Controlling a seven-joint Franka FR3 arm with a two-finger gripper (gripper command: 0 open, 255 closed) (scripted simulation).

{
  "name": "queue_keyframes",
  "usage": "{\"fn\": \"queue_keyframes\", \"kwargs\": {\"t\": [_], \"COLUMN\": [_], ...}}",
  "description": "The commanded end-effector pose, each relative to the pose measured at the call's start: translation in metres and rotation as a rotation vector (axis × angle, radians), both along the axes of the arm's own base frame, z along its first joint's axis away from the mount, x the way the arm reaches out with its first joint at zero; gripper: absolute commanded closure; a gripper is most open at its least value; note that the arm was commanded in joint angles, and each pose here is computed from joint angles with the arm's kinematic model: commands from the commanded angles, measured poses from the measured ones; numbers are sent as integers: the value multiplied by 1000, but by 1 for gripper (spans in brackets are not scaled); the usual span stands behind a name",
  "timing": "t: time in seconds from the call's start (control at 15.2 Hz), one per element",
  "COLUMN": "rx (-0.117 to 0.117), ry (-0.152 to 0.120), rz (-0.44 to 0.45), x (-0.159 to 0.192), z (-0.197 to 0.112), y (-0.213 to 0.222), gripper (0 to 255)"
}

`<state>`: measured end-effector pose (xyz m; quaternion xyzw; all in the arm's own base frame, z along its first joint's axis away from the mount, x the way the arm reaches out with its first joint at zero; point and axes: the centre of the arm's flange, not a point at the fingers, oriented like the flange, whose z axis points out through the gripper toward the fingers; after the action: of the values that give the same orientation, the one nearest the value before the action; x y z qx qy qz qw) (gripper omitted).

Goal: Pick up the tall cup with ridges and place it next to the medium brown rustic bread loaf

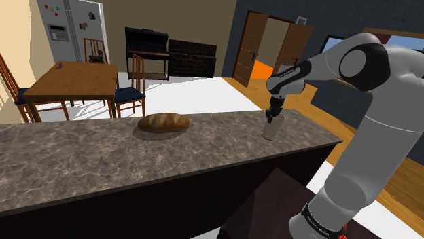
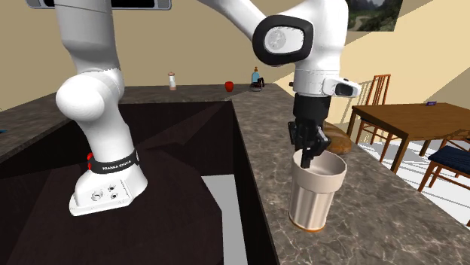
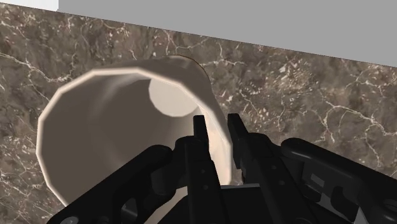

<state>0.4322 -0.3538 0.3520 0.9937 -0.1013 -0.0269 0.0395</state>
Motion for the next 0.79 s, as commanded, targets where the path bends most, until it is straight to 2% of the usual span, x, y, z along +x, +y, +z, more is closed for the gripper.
{"fn": "queue_keyframes", "kwargs": {"t": [0.0, 0.73], "rx": [0, 0], "ry": [0, 0], "rz": [0, 0], "x": [0, 0], "z": [12, 70], "y": [1, 1], "gripper": [255, 255]}}
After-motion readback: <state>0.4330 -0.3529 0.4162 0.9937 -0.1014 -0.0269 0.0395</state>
